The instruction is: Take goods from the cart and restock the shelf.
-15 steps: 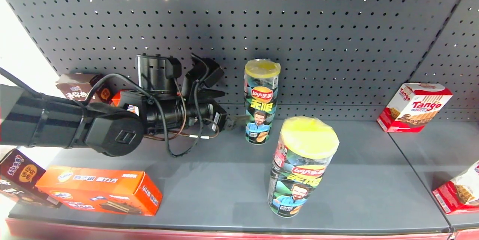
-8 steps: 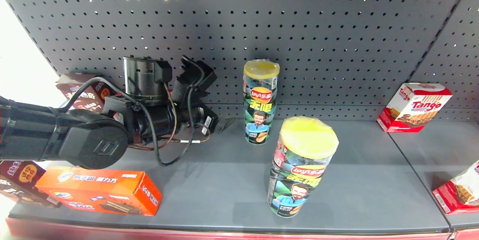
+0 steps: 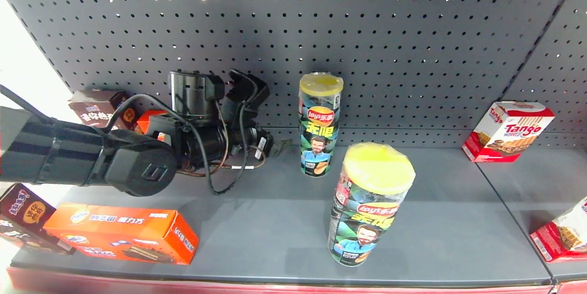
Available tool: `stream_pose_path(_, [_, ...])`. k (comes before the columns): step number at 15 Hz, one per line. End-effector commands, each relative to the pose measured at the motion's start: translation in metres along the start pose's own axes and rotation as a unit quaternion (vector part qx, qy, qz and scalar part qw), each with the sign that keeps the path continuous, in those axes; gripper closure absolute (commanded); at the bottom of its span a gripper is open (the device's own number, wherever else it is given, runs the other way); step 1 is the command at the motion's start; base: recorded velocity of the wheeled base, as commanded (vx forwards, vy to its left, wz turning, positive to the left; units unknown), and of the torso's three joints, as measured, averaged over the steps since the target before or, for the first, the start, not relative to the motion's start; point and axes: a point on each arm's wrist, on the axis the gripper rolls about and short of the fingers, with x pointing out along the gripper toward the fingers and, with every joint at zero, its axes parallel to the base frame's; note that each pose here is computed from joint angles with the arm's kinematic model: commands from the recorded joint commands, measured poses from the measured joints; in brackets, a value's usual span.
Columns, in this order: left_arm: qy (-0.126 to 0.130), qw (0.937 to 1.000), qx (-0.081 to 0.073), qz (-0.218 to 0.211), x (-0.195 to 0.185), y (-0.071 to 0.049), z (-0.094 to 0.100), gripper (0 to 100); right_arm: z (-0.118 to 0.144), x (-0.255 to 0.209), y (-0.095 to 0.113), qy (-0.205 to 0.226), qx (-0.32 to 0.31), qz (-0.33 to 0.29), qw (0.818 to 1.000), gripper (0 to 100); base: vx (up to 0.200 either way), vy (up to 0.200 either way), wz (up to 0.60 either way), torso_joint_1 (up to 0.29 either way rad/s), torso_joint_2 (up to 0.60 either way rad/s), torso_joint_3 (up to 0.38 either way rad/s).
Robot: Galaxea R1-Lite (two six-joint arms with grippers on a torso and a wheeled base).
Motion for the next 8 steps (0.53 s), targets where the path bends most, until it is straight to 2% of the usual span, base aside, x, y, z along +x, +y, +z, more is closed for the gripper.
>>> stream_pose_path(1, [0.0,0.9999,-0.011,-0.001,0.014,-0.003,-0.001,0,0.0,0.0,0.0,0.001,0.0,0.0,1.0,0,0.0,0.0,0.0,0.0,0.0,0.0])
stream_pose_path(3, [-0.002,0.9999,-0.01,-0.011,0.015,-0.011,0.001,0,0.0,0.0,0.0,0.001,0.0,0.0,1.0,0,0.0,0.0,0.0,0.0,0.0,0.0])
stream_pose_path(5, [-0.003,0.9999,-0.01,-0.012,0.015,-0.012,0.002,0,0.0,0.0,0.0,0.001,0.0,0.0,1.0,0,0.0,0.0,0.0,0.0,0.0,0.0])
stream_pose_path(6, [-0.006,0.9998,-0.007,-0.02,0.017,-0.019,0.004,0,0.0,0.0,0.0,0.001,0.0,0.0,1.0,0,0.0,0.0,0.0,0.0,0.0,0.0])
stream_pose_path(8, [-0.008,0.9997,-0.007,-0.022,0.02,-0.02,0.005,0,0.0,0.0,0.0,0.001,0.0,0.0,1.0,0,0.0,0.0,0.0,0.0,0.0,0.0])
